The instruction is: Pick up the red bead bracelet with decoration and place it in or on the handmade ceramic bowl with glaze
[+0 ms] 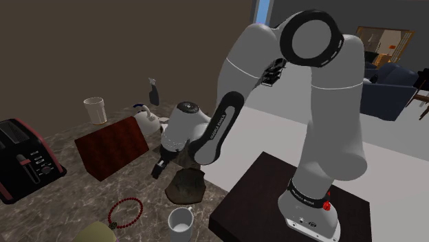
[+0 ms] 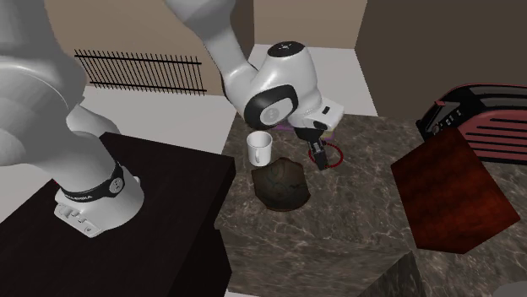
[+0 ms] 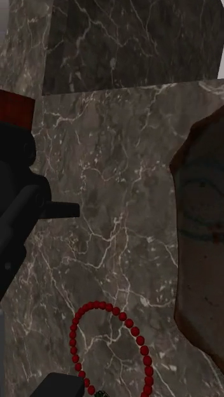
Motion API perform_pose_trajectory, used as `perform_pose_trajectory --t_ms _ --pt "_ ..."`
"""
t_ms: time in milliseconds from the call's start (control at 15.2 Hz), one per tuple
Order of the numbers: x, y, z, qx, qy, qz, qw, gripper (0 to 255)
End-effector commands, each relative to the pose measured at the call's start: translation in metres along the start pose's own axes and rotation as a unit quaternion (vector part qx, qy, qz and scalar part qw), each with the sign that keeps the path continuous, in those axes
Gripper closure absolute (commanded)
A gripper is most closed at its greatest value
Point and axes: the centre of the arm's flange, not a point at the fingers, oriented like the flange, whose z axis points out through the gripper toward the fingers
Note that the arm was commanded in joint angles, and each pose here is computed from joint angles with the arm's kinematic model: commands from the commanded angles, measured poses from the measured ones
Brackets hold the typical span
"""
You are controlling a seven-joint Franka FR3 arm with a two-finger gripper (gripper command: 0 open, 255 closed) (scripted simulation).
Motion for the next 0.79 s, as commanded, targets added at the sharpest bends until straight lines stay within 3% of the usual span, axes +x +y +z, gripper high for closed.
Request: perform_pose_trajectory --t_ms 0,594,726 --pt "0.004 -0.011 0.024 0.002 0.009 -0.012 0.9999 0" --pt "0.028 -0.064 0.123 0.010 0.044 -0.062 0.9970 0" --pt "0.030 -0.067 0.133 0.011 0.046 -0.065 0.9968 0"
